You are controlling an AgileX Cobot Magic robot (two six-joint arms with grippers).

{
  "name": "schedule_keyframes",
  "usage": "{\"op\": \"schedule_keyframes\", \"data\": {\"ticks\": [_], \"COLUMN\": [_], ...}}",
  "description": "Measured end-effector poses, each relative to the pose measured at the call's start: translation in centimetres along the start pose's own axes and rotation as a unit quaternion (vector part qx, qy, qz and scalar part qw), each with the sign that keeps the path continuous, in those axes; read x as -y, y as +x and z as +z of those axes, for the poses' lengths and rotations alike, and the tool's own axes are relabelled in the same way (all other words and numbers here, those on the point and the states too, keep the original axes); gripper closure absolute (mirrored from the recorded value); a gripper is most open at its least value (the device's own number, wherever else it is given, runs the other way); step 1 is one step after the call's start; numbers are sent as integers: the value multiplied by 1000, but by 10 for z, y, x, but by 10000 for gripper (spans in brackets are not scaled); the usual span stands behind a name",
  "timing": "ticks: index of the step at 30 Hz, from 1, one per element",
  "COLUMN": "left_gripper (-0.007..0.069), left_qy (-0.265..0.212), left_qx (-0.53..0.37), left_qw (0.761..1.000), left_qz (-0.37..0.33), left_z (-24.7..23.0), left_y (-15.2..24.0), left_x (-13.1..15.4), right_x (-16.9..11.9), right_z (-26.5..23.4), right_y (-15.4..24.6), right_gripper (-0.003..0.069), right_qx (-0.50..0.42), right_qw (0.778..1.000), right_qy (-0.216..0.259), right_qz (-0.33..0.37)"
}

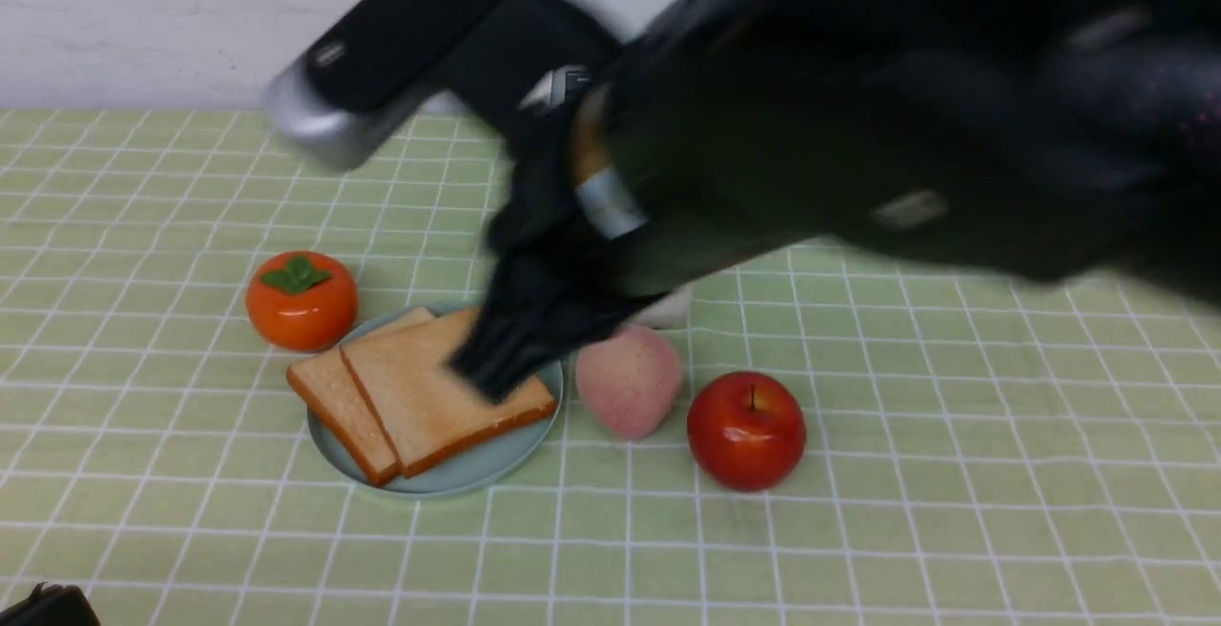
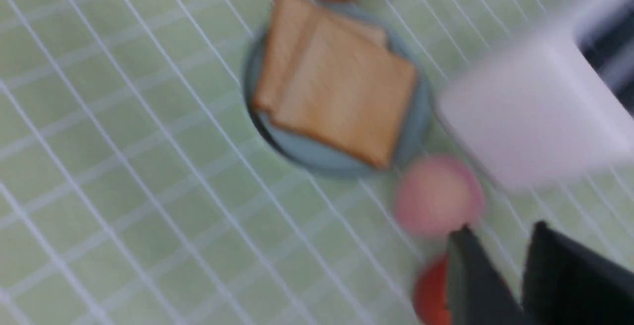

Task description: Take toasted bread from bread machine on green coffee tablecloth place on plate.

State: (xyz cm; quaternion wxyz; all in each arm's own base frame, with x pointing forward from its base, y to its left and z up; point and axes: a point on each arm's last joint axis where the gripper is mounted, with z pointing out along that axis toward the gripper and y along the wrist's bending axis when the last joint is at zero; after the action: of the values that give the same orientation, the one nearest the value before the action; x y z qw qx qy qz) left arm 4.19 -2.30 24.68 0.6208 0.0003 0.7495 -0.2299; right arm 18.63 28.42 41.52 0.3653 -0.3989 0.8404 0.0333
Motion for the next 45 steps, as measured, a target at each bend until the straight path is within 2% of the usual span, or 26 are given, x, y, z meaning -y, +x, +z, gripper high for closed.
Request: {"op": "schedule_keyframes", "data": {"ticks": [2, 4, 12, 19, 22, 32, 38, 41, 45], "left_gripper": [635, 635, 635, 628, 627, 622, 620, 617, 614], "left_qy": [2, 3, 3, 3, 3, 3, 3, 3, 3], "left_qx": [-2, -4, -7, -7, -8, -10, -11, -11, -12], "left_qw": [1000, 1000, 1000, 1000, 1000, 1000, 1000, 1000, 1000], "left_qz": [8, 15, 21, 22, 22, 22, 22, 22, 22], "left_z": [-1, -1, -2, -2, -2, -2, -2, -2, -2], "left_y": [-2, -2, -2, -2, -2, -1, -1, -1, -1], "left_x": [1, 2, 2, 2, 2, 2, 2, 2, 2], "right_x": [10, 13, 29, 40, 45, 58, 68, 64, 61], "right_z": [-27, -41, -78, -96, -106, -136, -134, -104, -60], "right_y": [13, 27, 126, 189, 207, 228, 250, 271, 314], "right_gripper": [648, 674, 677, 676, 675, 668, 669, 669, 669], "right_qx": [-9, -17, -42, -38, -32, 31, 63, 128, 176], "right_qw": [1000, 999, 990, 984, 982, 977, 974, 966, 948], "right_qy": [-8, -23, -49, -51, -51, -64, -14, 24, 119], "right_qz": [20, 34, 124, 169, 177, 199, 218, 224, 237]}}
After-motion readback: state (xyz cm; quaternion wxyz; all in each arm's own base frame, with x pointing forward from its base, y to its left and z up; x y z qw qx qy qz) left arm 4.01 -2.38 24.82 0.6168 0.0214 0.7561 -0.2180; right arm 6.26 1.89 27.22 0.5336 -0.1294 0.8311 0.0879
